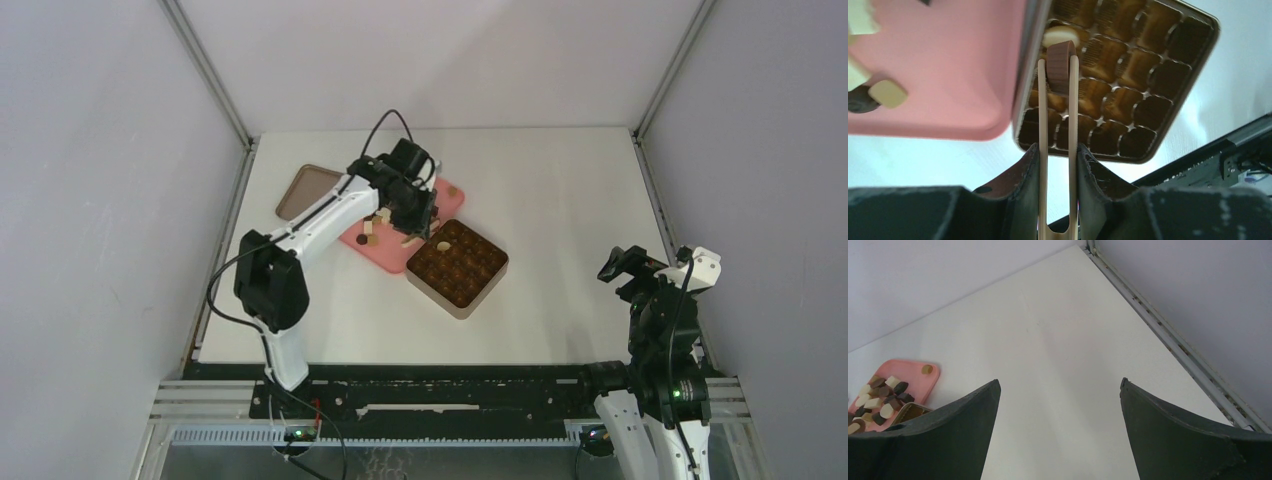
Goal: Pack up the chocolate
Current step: Pick up the fake chocolate from the plate, then place the fake chocolate in the packing box.
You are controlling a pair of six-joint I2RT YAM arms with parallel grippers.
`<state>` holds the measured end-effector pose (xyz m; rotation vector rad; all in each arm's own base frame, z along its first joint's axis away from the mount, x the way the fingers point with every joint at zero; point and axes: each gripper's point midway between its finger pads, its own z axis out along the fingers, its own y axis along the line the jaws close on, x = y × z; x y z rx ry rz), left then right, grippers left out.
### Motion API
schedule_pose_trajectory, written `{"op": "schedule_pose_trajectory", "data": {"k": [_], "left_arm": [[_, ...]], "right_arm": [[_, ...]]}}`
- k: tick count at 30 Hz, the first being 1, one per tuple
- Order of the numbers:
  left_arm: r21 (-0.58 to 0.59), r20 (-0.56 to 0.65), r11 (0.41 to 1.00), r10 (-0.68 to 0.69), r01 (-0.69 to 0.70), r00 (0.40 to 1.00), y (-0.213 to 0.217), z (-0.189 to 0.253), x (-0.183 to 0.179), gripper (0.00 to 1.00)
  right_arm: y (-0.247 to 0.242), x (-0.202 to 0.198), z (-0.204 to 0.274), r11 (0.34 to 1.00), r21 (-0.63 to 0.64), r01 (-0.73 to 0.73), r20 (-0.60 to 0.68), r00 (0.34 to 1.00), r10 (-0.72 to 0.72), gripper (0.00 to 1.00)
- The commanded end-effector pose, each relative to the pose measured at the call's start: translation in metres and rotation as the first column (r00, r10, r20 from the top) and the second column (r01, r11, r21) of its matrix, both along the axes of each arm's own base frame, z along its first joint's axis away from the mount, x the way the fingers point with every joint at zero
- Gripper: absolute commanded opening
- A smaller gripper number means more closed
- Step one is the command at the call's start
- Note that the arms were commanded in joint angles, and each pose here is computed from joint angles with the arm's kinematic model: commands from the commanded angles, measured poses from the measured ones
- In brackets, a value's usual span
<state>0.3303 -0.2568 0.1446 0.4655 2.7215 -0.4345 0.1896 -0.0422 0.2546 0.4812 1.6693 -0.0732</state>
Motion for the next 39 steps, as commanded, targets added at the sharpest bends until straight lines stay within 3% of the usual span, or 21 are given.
{"op": "schedule_pose_trajectory", "data": {"k": [1,19,33,39], "left_arm": [[-0.046,0.065,0.996,-0.067,0.070,0.996,-0.028,0.023,0.003,0.11],[0.050,0.052,0.993,-0.107,0.104,0.993,-0.059,-0.011,0.025,0.25],[0.066,0.021,0.992,-0.109,0.108,0.994,-0.063,-0.026,0.028,0.45],[0.067,0.025,0.992,-0.108,0.106,0.994,-0.062,-0.023,0.028,0.46]], "right_arm": [[0.000,0.002,0.008,1.000,-0.015,-0.003,0.034,0.999,0.004,0.97],[0.001,0.002,0.007,1.000,-0.015,-0.008,0.032,0.999,0.009,0.97],[0.001,0.002,0.007,1.000,-0.015,-0.011,0.028,1.000,0.011,0.98],[0.001,0.002,0.006,1.000,-0.015,-0.011,0.026,1.000,0.011,0.98]]}}
